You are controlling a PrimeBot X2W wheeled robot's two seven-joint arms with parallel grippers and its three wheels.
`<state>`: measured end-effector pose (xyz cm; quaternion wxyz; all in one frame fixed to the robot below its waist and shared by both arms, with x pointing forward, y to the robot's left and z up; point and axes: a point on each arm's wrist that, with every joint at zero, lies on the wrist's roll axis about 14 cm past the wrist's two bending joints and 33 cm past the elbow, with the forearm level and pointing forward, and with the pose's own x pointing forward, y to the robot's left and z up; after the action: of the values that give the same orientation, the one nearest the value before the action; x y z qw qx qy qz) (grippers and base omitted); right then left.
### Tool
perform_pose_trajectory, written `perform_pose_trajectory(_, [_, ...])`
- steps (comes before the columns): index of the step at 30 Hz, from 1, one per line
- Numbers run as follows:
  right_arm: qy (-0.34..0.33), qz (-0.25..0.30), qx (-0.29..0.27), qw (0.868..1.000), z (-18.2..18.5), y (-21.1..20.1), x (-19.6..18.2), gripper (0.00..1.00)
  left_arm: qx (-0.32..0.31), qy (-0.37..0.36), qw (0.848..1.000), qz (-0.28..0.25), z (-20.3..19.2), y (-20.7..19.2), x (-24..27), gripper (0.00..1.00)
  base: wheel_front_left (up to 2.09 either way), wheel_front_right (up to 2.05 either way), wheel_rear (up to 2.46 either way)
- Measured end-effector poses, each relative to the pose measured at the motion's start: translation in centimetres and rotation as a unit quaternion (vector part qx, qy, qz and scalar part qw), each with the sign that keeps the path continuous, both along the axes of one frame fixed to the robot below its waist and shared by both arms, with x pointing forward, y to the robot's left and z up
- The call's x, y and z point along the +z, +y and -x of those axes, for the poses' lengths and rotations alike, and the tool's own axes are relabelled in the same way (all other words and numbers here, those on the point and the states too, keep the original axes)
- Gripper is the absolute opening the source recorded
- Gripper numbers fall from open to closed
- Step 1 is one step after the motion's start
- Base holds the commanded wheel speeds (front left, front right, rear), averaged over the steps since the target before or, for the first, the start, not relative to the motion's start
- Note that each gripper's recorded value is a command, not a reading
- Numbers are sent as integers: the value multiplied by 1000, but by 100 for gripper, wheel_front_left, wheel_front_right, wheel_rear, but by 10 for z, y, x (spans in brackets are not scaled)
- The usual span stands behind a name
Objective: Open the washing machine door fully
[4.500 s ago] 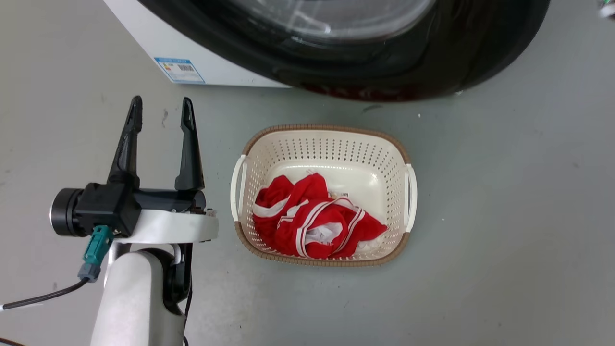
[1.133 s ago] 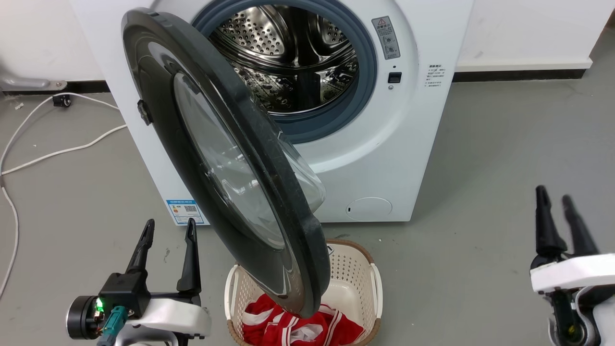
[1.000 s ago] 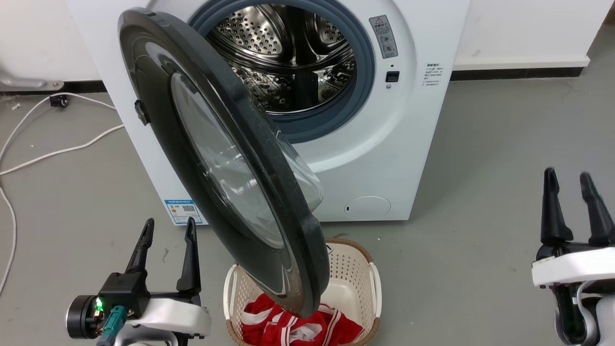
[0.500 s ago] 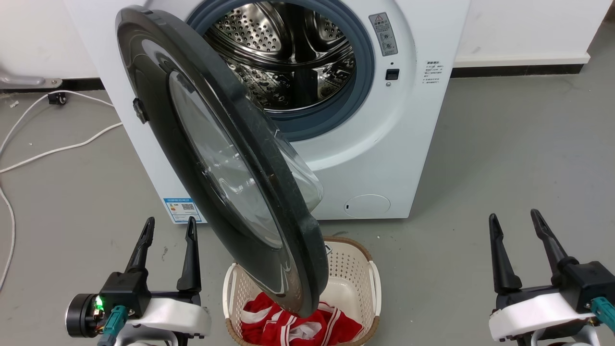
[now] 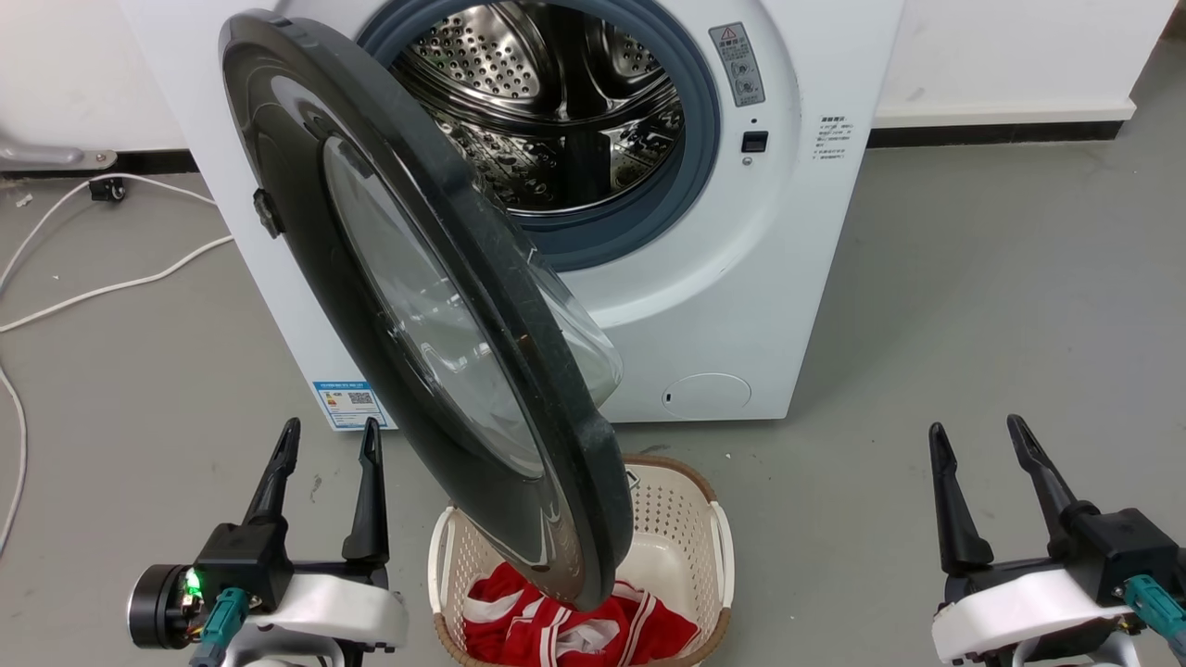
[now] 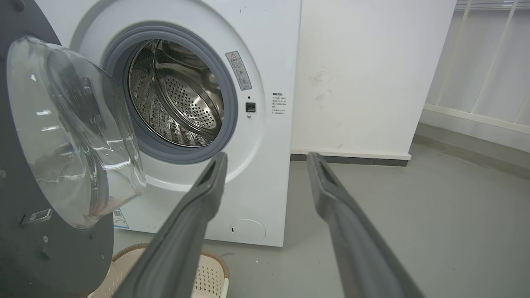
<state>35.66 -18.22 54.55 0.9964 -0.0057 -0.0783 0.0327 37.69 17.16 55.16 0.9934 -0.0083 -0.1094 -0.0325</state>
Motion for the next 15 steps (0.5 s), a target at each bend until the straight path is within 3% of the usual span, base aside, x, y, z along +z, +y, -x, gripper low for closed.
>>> perform_pose_trajectory(1, [1,0,0,1000,0,0,-1,100,-1,-1,1000,0,0,0,0,9,0,0,0])
perform_pose_trajectory(2, [1,-1,0,1000,0,0,-1,100,-3,-2,1000,0,0,-1,1,9,0,0,0])
perform_pose_trajectory(3, [1,-1,0,1000,0,0,-1,100,-3,-3,1000,0,0,-1,2,0,0,0,0])
perform_pose_trajectory(7, [3,-2,0,1000,0,0,-3,100,-4,-5,1000,0,-1,-2,4,0,0,0,0])
perform_pose_trajectory(12, [3,-3,-2,1000,-1,-2,-4,100,-5,-57,998,0,-3,-2,37,0,0,0,0])
perform_pose_trajectory(15, [4,-6,-3,1000,-2,-2,-4,100,-4,-126,992,1,-2,-2,82,0,0,0,0])
